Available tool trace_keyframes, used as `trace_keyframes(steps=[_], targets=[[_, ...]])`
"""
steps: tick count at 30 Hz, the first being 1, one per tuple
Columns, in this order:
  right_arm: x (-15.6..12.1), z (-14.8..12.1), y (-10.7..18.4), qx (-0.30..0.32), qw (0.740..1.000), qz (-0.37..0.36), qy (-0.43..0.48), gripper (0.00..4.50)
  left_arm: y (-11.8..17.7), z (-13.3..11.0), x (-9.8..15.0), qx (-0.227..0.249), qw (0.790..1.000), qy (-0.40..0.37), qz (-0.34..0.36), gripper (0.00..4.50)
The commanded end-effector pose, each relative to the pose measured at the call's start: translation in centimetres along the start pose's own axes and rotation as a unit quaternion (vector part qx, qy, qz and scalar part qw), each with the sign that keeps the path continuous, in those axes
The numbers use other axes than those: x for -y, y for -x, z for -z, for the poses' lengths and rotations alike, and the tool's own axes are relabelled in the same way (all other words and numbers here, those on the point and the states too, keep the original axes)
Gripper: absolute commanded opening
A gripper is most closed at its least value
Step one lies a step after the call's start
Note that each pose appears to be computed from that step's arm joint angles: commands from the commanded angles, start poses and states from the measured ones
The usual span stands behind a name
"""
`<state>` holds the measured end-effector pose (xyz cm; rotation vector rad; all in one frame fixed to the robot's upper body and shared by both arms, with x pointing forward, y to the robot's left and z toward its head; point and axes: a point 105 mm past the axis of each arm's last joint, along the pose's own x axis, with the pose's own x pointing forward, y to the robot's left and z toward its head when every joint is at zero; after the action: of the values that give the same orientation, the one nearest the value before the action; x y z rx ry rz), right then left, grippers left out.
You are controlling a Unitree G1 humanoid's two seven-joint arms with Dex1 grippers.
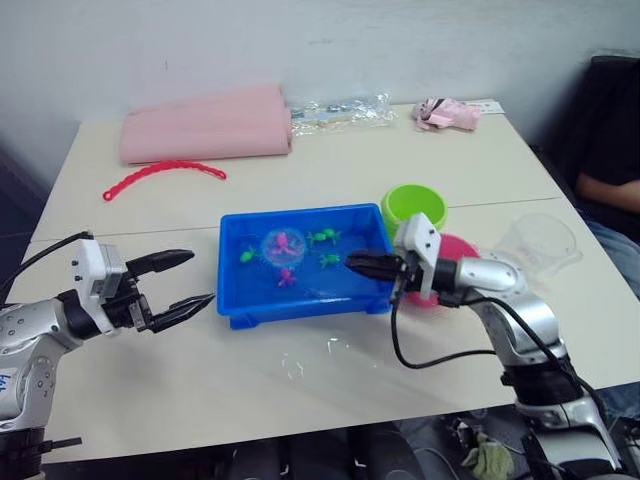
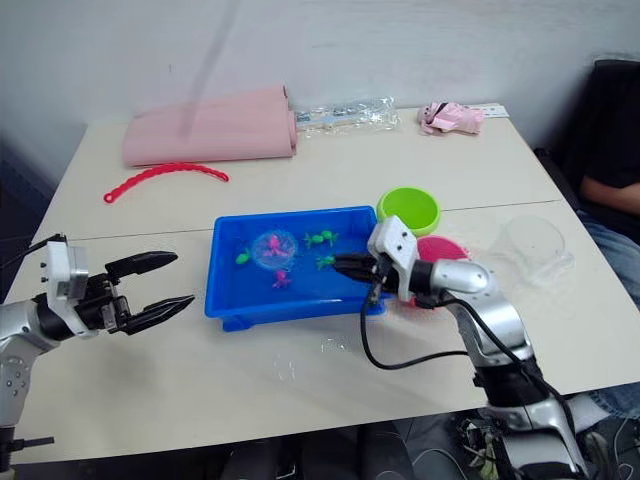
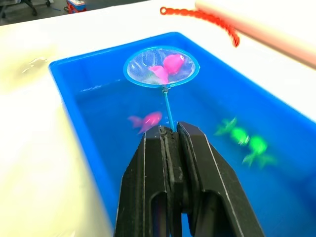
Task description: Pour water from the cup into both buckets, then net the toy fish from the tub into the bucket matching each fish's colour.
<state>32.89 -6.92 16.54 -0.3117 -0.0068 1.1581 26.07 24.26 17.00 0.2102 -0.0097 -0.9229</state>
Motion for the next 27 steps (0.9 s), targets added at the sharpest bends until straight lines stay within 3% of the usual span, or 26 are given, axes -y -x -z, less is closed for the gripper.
trace_keyframes(steps=[1, 6, 11, 19, 27], targets=[[-1.0, -0.3, 4.7, 0.022, 0.999, 0.025, 0.012, 0.00, -2.4, -2.6, 1.5, 0.049, 0.997, -0.013, 0.056, 4.47], [-0.9, -0.1, 6.1, 0.014, 0.998, 0.048, 0.027, 0.00, -3.9, -3.1, 2.0, 0.064, 0.994, -0.006, 0.086, 4.47], [-0.9, -2.1, 7.7, 0.053, 0.996, 0.071, 0.034, 0.00, -5.5, -3.6, 2.8, 0.081, 0.989, 0.006, 0.120, 4.47], [-1.3, -3.6, 13.8, 0.047, 0.987, 0.153, 0.022, 0.00, -7.4, -3.7, 3.5, 0.095, 0.981, 0.024, 0.168, 4.47], [-1.5, -2.5, 20.7, -0.025, 0.966, 0.255, 0.047, 0.00, -9.8, -3.8, 4.5, 0.116, 0.972, 0.057, 0.195, 4.47]])
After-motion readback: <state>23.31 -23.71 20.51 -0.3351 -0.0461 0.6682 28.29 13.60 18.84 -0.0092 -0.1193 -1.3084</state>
